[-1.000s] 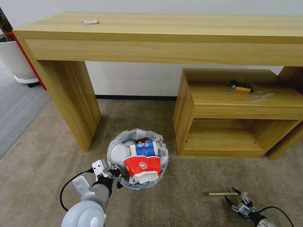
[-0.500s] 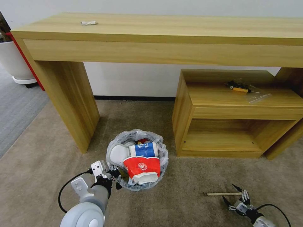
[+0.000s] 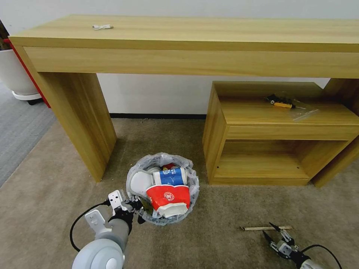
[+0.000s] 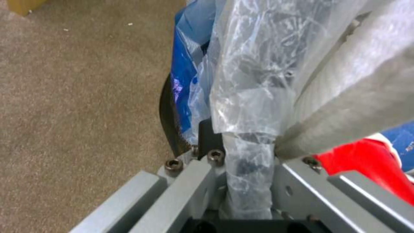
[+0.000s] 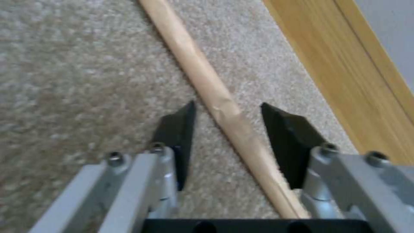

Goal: Pick up the trash bin and place the garbage on the floor into it.

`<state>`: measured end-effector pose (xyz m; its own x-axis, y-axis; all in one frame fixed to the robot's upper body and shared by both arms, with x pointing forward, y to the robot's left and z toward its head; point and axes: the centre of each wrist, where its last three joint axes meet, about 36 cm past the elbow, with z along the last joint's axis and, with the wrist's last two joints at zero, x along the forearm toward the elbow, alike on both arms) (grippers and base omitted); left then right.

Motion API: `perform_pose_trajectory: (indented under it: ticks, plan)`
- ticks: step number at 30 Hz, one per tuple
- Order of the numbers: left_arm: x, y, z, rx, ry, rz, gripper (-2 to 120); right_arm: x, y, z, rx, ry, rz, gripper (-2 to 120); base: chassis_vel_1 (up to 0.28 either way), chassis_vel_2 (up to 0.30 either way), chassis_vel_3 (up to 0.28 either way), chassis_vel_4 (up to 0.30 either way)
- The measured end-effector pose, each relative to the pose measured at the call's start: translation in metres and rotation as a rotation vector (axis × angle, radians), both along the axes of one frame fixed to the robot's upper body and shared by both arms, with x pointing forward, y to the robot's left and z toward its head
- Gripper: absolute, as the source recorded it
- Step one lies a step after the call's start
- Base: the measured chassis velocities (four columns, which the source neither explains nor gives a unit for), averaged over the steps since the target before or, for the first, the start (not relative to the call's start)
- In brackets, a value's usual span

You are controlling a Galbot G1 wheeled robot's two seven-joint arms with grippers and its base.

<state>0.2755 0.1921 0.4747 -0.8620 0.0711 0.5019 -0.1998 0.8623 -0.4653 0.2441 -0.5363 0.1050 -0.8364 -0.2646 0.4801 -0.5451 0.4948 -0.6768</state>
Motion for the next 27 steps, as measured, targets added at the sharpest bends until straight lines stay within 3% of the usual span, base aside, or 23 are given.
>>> perform_pose_trajectory:
  ticks: [2, 12, 21, 27]
  plan:
    - [0.0005, 0.0001, -0.0014, 0.0, 0.001, 0.001, 0, -0.0015, 0.0007, -0.0011, 0.0, 0.004, -0.001, 30, 0.0, 0.0, 0.0, 0.0]
    - [0.0012, 0.0004, -0.0047, 0.0, 0.004, -0.001, 0, -0.0034, 0.0018, -0.0032, -0.001, 0.009, -0.005, 22, 0.0, 0.0, 0.0, 0.0]
    - [0.0017, -0.0002, -0.0084, 0.005, 0.011, -0.001, 0, -0.0021, 0.0092, -0.0037, 0.021, 0.014, 0.015, 0, 0.0, 0.0, 0.0, 0.0]
    - [0.0013, -0.0001, -0.0086, 0.005, 0.011, -0.001, 0, -0.0016, 0.0061, -0.0002, 0.022, 0.022, 0.027, 0, 0.0, 0.0, 0.0, 0.0]
